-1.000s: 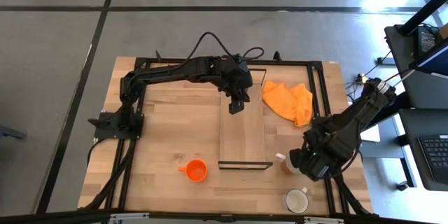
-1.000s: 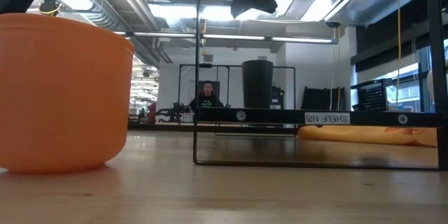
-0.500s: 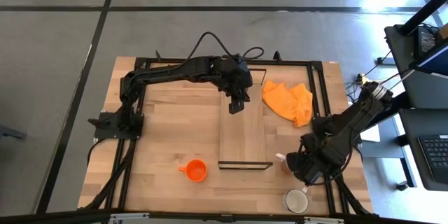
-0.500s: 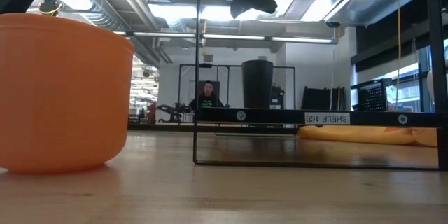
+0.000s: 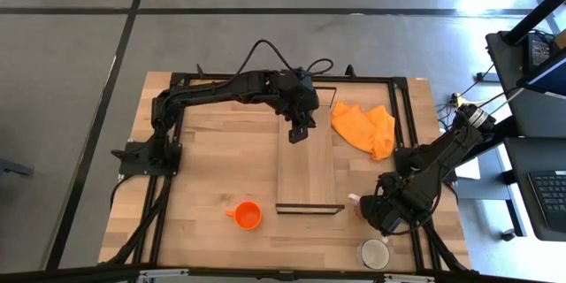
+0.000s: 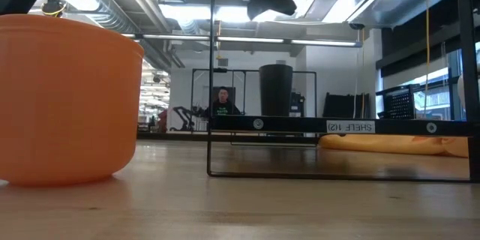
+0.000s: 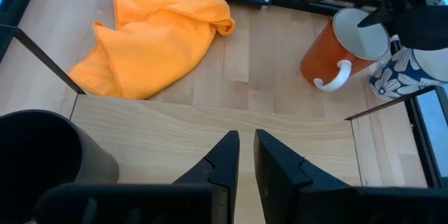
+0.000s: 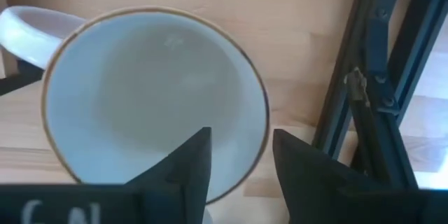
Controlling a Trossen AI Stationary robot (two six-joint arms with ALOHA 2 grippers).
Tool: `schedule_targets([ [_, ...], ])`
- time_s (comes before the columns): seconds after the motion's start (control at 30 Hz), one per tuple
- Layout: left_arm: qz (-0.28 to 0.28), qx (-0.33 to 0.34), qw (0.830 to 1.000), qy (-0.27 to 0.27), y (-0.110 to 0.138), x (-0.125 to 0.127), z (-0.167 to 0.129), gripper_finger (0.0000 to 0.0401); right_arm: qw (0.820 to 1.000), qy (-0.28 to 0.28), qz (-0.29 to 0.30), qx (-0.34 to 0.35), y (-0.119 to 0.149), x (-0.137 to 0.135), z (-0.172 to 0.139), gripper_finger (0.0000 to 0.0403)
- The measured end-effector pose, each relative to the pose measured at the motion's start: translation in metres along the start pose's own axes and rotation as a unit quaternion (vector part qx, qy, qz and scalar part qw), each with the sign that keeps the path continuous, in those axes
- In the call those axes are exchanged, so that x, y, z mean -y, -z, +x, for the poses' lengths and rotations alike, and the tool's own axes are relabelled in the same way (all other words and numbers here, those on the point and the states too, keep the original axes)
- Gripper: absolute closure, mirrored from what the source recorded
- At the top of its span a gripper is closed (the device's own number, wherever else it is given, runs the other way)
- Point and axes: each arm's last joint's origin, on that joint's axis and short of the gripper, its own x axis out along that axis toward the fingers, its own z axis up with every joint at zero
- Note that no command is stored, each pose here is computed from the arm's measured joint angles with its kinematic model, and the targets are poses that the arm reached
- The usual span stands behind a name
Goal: Stack small to large cups/mugs on shelf
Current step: Put the red pattern mug align with the black cup on the shelf
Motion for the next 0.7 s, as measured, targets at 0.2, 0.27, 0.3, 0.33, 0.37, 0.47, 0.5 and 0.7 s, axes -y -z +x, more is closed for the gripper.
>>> schedule_targets([
  [0.2,-0.003,-0.001,1.000,-0.003,0.000,-0.004,-0.001,0.0362,1.000,0.021,0.003,0.013,-0.001,0.001,0.003,0.0249],
  [0.27,-0.001,-0.003,1.000,-0.003,0.001,-0.004,-0.001,0.0362,0.999,0.029,0.004,0.020,0.000,0.000,0.005,0.0249],
  [0.3,-0.002,-0.006,1.000,-0.003,0.001,-0.004,-0.001,0.0362,0.999,0.030,0.004,0.021,0.000,-0.001,0.006,0.0249],
  [0.33,-0.002,-0.008,1.000,-0.003,0.002,-0.004,-0.001,0.0362,0.999,0.032,0.004,0.022,0.001,-0.001,0.007,0.0249],
  [0.37,-0.002,-0.009,1.000,-0.003,0.002,-0.004,-0.001,0.0362,0.999,0.032,0.004,0.023,0.001,-0.002,0.008,0.0249],
  [0.47,-0.002,-0.010,1.000,-0.003,0.002,-0.004,-0.001,0.0362,0.999,0.038,0.004,0.026,0.002,-0.003,0.010,0.0249],
  [0.5,-0.002,-0.010,1.000,-0.003,0.002,-0.004,-0.001,0.0362,0.999,0.039,0.004,0.028,0.002,-0.004,0.011,0.0249],
  [0.7,-0.002,-0.010,1.000,-0.003,0.002,-0.004,-0.001,0.0362,0.998,0.048,0.004,0.033,0.004,-0.006,0.016,0.0281],
])
